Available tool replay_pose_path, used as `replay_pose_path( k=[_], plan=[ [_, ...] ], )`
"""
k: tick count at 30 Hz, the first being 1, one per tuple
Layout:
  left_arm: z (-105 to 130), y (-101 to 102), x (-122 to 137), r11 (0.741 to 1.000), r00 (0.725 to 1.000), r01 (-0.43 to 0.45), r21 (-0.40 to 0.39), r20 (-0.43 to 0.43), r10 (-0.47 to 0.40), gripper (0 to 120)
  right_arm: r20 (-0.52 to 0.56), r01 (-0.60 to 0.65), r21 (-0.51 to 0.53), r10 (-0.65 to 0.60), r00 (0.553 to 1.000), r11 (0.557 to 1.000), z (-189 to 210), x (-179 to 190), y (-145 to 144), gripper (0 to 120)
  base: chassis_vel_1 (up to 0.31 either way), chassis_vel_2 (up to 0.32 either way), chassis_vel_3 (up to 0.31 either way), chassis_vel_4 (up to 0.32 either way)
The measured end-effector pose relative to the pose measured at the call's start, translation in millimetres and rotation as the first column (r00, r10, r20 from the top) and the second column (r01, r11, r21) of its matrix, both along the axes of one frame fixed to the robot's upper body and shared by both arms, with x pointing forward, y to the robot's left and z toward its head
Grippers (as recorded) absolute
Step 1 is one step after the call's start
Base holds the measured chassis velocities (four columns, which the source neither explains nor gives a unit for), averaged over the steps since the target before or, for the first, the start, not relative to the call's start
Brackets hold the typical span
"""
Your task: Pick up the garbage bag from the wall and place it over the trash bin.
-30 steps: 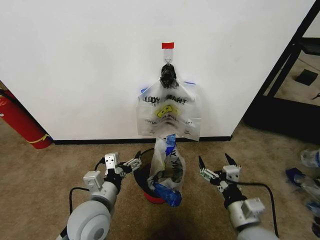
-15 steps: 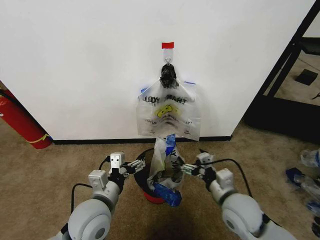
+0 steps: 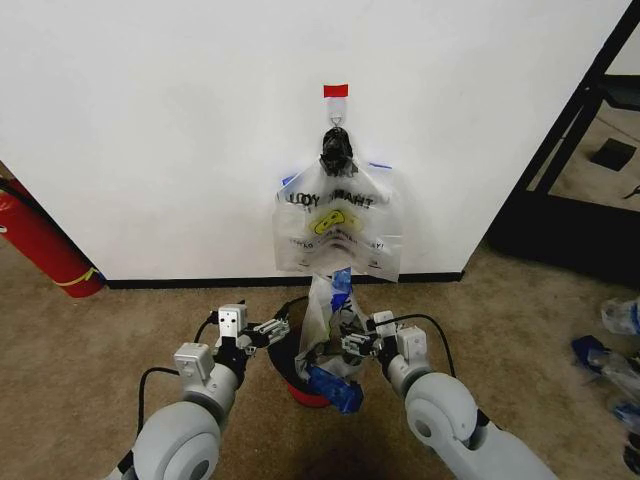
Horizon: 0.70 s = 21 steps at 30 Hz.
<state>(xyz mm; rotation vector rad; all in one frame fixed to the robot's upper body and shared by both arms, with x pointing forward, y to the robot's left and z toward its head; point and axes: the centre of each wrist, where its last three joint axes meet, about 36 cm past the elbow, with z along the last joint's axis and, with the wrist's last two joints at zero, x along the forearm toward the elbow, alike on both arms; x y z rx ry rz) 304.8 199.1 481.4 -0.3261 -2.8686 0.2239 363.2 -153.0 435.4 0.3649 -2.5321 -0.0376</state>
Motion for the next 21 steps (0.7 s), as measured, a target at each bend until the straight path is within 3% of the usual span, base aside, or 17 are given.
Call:
replay_pose_path(
  k=[7, 14, 16, 21],
  plan=[
    [-0.5, 1.7, 0.1, 1.0, 1.0, -0.002, 0.011, 0.006, 0.002, 100, -0.034, 0.007, 0.011, -0.007, 0.999, 1.0, -5.2, 8.2, 3.1, 94, 0.0, 0.0, 0.0, 0.0],
    [0.5, 2.0, -0.8, 1.0, 1.0, -0.005, 0.011, 0.011, 0.005, 100, -0.103, 0.013, 0.051, -0.008, 0.995, 0.999, -4.9, 12.0, 7.7, 63, 0.0, 0.0, 0.0, 0.0],
    [0.6, 2.0, -0.8, 1.0, 1.0, -0.005, 0.01, 0.011, 0.005, 100, -0.111, 0.014, 0.054, -0.008, 0.994, 0.998, -4.7, 12.2, 8.0, 61, 0.0, 0.0, 0.0, 0.0],
    [0.9, 2.0, -0.9, 1.0, 1.0, -0.008, 0.01, 0.011, 0.008, 100, -0.157, 0.025, 0.058, -0.015, 0.987, 0.998, -5.3, 14.0, 9.2, 40, 0.0, 0.0, 0.0, 0.0]
  ],
)
